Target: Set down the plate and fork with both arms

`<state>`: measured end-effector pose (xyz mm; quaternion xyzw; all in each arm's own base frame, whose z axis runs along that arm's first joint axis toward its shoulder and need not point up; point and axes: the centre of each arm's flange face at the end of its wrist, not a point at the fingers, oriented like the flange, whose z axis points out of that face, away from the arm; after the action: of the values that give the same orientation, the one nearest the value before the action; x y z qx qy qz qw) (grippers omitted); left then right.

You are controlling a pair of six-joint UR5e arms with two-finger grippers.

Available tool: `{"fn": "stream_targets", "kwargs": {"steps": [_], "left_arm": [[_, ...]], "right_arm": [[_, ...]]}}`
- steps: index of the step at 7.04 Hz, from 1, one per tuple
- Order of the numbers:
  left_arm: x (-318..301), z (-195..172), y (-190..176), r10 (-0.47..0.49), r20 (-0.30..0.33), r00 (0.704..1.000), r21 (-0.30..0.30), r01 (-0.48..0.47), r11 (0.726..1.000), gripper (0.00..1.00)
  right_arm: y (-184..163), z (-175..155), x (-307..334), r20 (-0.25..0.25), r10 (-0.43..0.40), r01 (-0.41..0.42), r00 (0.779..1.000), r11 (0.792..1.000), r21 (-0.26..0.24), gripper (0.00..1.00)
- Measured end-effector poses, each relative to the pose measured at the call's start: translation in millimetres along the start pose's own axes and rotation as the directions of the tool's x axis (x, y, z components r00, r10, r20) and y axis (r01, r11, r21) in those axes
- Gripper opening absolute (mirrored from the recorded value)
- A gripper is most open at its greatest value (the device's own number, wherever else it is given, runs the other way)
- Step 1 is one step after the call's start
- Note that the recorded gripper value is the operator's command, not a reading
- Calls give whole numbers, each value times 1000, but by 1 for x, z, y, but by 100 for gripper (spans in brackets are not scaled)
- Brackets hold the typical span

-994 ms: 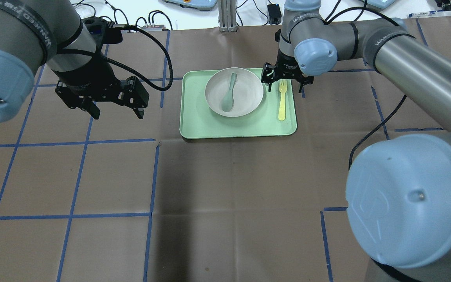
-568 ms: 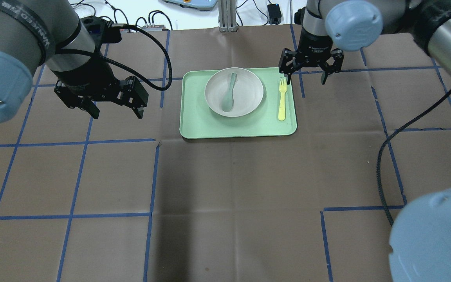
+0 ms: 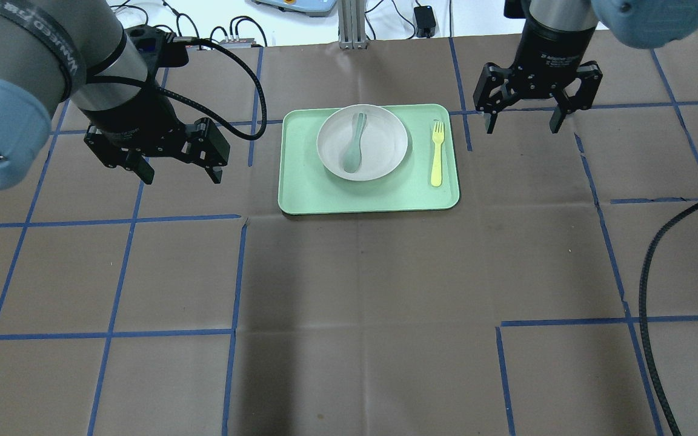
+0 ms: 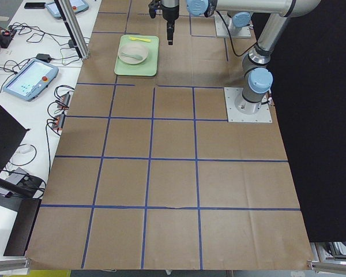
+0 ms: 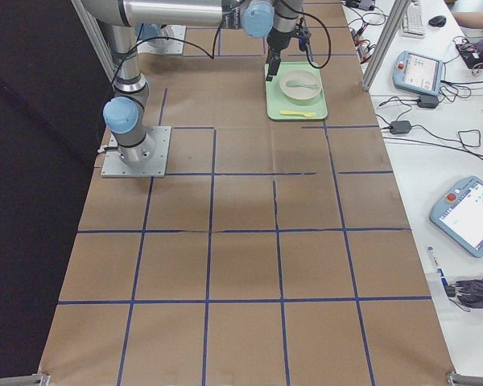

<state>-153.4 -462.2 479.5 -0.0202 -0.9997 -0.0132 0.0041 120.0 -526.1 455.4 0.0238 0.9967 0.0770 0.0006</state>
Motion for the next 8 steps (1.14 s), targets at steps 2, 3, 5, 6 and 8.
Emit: {"fn": "stream_targets", "kwargs": {"steps": [2, 3, 5, 6, 8], "left_arm": [[-2, -3, 0, -4, 0, 1000, 13, 4, 1000, 100], [-6, -4, -1, -13, -1, 1000, 19, 13, 1000, 100], [-14, -4, -3, -30, -4, 1000, 20, 30, 999, 100], [-15, -4, -3, -31, -3, 1000, 19, 31, 999, 100], [-16, -3, -3, -23, -2, 1000, 16, 23, 1000, 100]], "right_arm": [[52, -5, 17, 6, 25, -25, 1000, 999, 32, 100], [70, -8, 18, 8, 34, -34, 999, 998, 45, 100], [80, -7, 15, 21, 32, -33, 999, 998, 46, 100], [79, -6, 11, 24, 23, -25, 999, 999, 47, 100], [71, -7, 4, 23, 12, -13, 1000, 999, 44, 100]]}}
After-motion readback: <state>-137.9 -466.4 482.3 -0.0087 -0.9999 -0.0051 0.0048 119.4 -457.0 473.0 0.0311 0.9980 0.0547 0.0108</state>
